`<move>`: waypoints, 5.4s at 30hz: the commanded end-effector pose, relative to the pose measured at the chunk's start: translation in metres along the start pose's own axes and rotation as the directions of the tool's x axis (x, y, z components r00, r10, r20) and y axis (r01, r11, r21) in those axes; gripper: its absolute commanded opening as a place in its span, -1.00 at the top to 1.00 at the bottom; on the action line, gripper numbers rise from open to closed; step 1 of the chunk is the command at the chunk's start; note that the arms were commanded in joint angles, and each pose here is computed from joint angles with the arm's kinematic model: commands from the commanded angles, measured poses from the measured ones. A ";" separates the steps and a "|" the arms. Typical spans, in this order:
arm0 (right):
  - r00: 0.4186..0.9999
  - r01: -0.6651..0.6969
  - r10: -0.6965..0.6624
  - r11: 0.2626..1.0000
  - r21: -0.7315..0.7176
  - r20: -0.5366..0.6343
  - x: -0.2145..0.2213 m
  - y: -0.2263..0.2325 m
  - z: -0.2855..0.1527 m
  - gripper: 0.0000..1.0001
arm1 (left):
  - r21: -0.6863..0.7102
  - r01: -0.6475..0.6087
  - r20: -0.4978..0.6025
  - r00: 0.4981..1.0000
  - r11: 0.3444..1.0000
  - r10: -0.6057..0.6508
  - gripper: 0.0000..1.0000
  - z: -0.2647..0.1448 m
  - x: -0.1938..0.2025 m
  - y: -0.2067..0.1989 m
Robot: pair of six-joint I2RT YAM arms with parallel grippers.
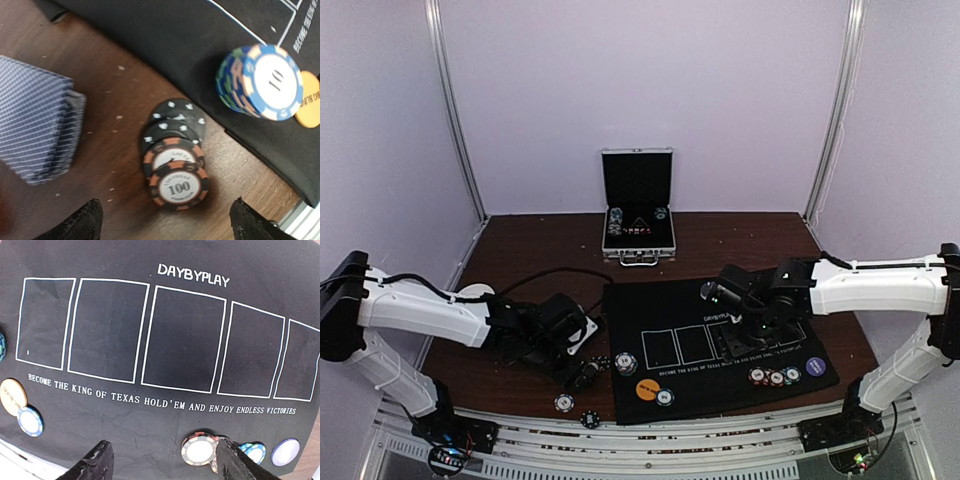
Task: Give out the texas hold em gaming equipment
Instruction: Pick up the pile of poker chips from the pile of poker chips, then place the pile of poker chips at the corner of the board, then pick up the poker chip from the corner of the board, then place the poker chip in the poker chips pile, then pick up the pile of poker chips from the pile of poker chips.
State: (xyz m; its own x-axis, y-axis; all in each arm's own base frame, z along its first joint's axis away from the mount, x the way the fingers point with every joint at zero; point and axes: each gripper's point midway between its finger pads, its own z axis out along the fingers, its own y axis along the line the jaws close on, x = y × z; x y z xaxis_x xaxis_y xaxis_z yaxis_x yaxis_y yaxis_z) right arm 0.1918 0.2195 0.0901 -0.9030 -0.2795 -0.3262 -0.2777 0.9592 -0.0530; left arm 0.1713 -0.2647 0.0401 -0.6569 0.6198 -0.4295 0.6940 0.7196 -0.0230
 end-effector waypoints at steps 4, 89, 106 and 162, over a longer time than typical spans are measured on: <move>1.000 0.025 -0.025 0.999 -0.026 0.002 -0.001 0.001 -0.008 -0.46 | -0.084 0.001 0.071 0.997 0.996 0.005 -0.66 0.016 -0.009 0.006; 0.997 0.071 -0.073 0.991 -0.114 -0.008 -0.001 0.013 -0.007 -0.45 | 0.033 -0.074 -0.038 0.996 0.997 0.075 -0.57 0.021 0.006 -0.001; 0.997 0.073 -0.075 0.991 -0.109 -0.015 0.001 0.012 -0.006 -0.45 | 0.065 -0.049 -0.046 0.998 0.997 0.052 0.09 0.031 0.008 -0.007; 0.996 0.084 -0.086 0.989 -0.126 -0.008 0.001 0.013 -0.013 -0.45 | 0.042 -0.297 0.118 0.950 0.954 0.290 -0.55 -0.012 -0.065 0.017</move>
State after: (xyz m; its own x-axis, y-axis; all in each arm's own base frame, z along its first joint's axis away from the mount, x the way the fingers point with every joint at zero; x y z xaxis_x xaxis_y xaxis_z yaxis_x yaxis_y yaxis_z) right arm 0.1856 0.2346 0.0991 -0.8801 -0.3512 -0.3195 -0.3831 0.9228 0.0412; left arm 0.2224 -0.2936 0.0635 -0.5076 0.7185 -0.4754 0.8078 0.5888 0.0273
